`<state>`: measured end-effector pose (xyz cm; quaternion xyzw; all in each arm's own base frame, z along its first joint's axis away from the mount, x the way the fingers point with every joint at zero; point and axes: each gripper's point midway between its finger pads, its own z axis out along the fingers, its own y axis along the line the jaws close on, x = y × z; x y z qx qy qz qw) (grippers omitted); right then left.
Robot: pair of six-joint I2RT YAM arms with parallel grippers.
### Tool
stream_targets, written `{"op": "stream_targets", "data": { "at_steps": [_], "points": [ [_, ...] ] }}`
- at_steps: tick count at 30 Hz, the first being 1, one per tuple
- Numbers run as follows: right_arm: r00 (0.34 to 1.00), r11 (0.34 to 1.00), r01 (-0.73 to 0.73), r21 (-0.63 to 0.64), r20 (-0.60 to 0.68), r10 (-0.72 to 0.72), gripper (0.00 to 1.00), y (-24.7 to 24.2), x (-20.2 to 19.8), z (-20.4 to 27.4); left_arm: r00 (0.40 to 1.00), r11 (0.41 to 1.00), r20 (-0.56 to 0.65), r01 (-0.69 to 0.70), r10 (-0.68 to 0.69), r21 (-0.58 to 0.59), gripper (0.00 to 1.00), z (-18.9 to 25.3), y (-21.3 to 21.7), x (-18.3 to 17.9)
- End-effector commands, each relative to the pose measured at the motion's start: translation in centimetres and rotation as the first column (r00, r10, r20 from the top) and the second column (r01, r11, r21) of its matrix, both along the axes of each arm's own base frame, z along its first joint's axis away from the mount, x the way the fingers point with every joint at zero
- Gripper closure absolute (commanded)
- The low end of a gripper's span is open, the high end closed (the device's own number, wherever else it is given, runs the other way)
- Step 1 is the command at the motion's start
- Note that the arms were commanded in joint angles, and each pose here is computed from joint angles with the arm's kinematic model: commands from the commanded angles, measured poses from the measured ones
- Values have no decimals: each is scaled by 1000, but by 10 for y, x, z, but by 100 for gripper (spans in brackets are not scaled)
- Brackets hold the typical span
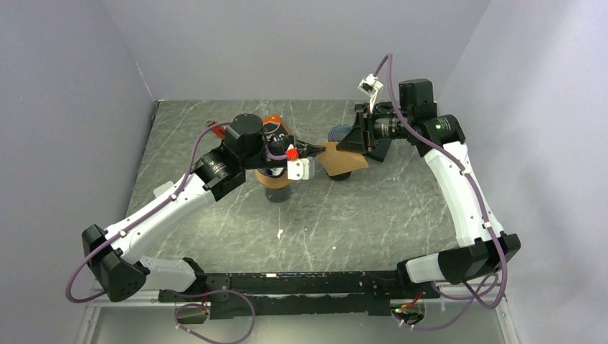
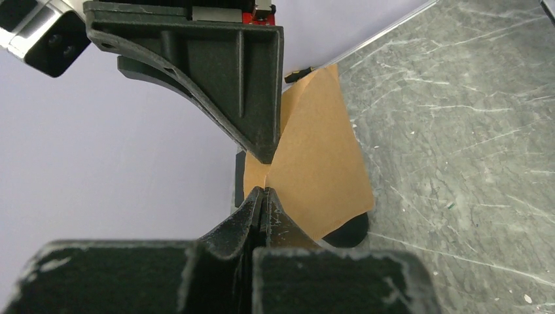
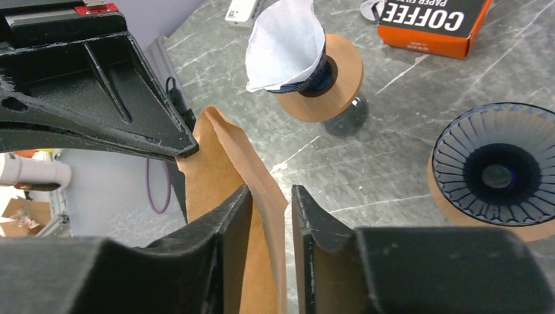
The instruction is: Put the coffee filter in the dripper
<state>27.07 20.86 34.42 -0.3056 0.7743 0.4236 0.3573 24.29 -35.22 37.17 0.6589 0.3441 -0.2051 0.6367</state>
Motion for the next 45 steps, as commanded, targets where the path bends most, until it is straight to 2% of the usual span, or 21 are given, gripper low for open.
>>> {"op": "stream_targets", "data": {
  "at_steps": [1,8,10,11,13,14,15,19,23,25,27,28,33,37,41,45],
  "points": [
    [998,999,-35,22,60,34,72,2,-10,12,999,999,44,23,-21,-45,100,17,0,-7],
    [998,1000,0,26,60,-2,100,2,0,12,1000,998,29,2,0,-57,100,20,1,-3],
    [998,999,27,25,63,-29,100,2,6,14,1000,998,21,-8,9,-60,100,19,1,-2],
    [997,998,55,28,47,-57,100,1,10,14,1000,998,17,-18,19,-66,90,20,1,0],
    [993,994,105,25,52,-106,100,-2,18,16,998,994,-11,-63,62,-91,28,23,2,7],
    [990,991,130,23,57,-131,100,-4,22,18,994,987,-39,-110,106,-113,10,26,4,14],
    [985,987,159,22,63,-160,100,-6,26,19,988,978,-57,-149,142,-146,2,32,5,20],
    [936,941,338,4,100,-337,100,-26,52,24,959,945,-143,-267,243,-191,1,37,10,39],
    [878,882,471,30,81,-472,100,-55,75,26,892,883,-285,-417,352,-216,1,34,18,60],
    [854,856,515,39,61,-517,100,-67,85,25,824,823,-391,-520,411,-231,1,31,25,72],
    [834,836,548,33,55,-549,100,-74,93,23,727,754,-532,-617,435,-226,0,28,29,83],
    [826,828,560,26,56,-561,100,-76,97,21,685,724,-561,-659,465,-204,1,26,31,91],
    [797,798,602,-16,73,-599,100,-84,116,11,507,705,-706,-709,494,-16,1,7,12,104],
    [800,802,597,-17,89,-594,100,-81,123,10,420,701,-764,-710,489,58,0,4,-4,114],
    [793,793,606,-59,121,-597,100,-74,131,2,299,743,-876,-663,378,94,1,3,-12,124],
    [765,761,641,-103,171,-621,100,-73,138,-12,126,776,-962,-620,241,113,1,-1,-11,136]
  ]
}}
